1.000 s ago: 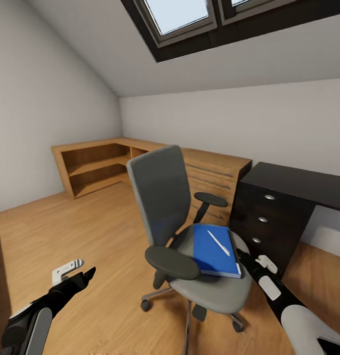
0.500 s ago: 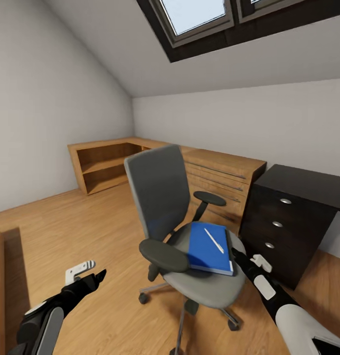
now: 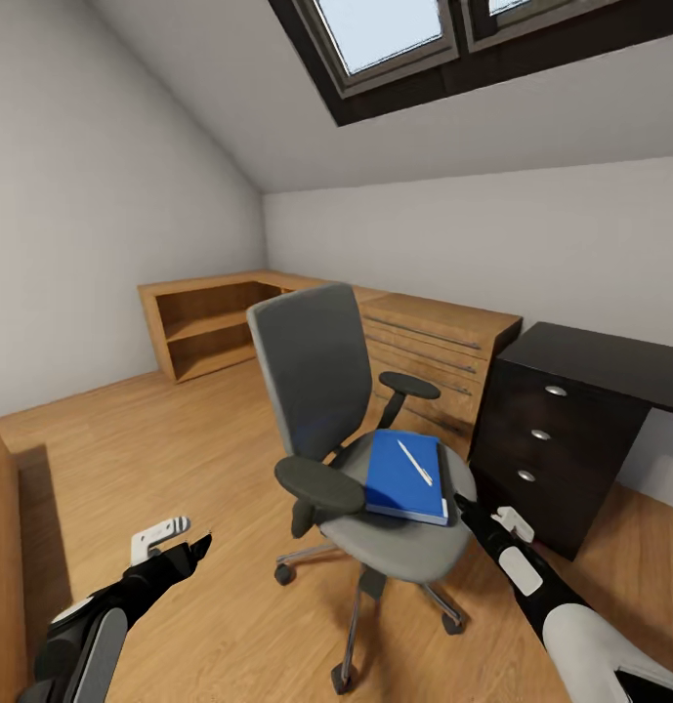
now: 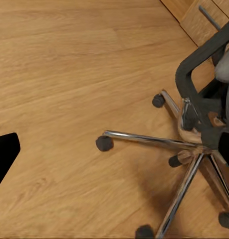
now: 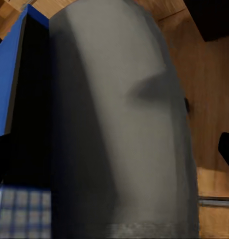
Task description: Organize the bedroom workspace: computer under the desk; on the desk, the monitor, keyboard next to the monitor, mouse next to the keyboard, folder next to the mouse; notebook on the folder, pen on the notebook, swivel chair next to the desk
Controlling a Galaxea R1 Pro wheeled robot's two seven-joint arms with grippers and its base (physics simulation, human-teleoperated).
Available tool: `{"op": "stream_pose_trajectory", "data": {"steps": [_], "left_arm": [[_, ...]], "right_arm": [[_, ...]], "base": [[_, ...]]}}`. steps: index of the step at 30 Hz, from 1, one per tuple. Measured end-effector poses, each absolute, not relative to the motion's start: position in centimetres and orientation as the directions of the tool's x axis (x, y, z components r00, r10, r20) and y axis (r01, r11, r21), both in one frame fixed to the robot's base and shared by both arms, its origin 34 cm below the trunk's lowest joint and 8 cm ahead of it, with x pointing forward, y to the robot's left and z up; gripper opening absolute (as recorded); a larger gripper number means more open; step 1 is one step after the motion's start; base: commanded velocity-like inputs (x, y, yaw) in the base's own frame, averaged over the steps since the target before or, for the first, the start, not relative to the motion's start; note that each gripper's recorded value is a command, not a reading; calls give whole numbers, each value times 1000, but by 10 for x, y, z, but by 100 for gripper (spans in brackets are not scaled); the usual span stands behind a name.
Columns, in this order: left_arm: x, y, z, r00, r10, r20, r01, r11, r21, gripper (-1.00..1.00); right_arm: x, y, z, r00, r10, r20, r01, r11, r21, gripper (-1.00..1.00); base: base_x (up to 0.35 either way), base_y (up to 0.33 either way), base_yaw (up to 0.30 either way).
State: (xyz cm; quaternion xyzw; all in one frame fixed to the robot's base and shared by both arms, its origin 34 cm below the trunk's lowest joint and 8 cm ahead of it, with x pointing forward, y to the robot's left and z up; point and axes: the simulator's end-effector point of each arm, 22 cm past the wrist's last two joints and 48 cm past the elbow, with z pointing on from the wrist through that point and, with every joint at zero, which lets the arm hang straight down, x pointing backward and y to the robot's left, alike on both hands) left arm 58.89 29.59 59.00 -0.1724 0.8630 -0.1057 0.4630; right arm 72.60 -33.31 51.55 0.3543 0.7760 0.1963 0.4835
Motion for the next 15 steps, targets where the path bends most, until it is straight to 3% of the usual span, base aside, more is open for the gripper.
{"op": "stream_pose_trajectory", "data": {"steps": [15], "left_arm": [[589, 297, 590, -512, -393, -764, -200, 919, -340, 100]], "right_arm": [[725, -331, 513, -286, 742, -607, 362, 670, 648, 100]], "base": [[-323, 0, 0]]}}
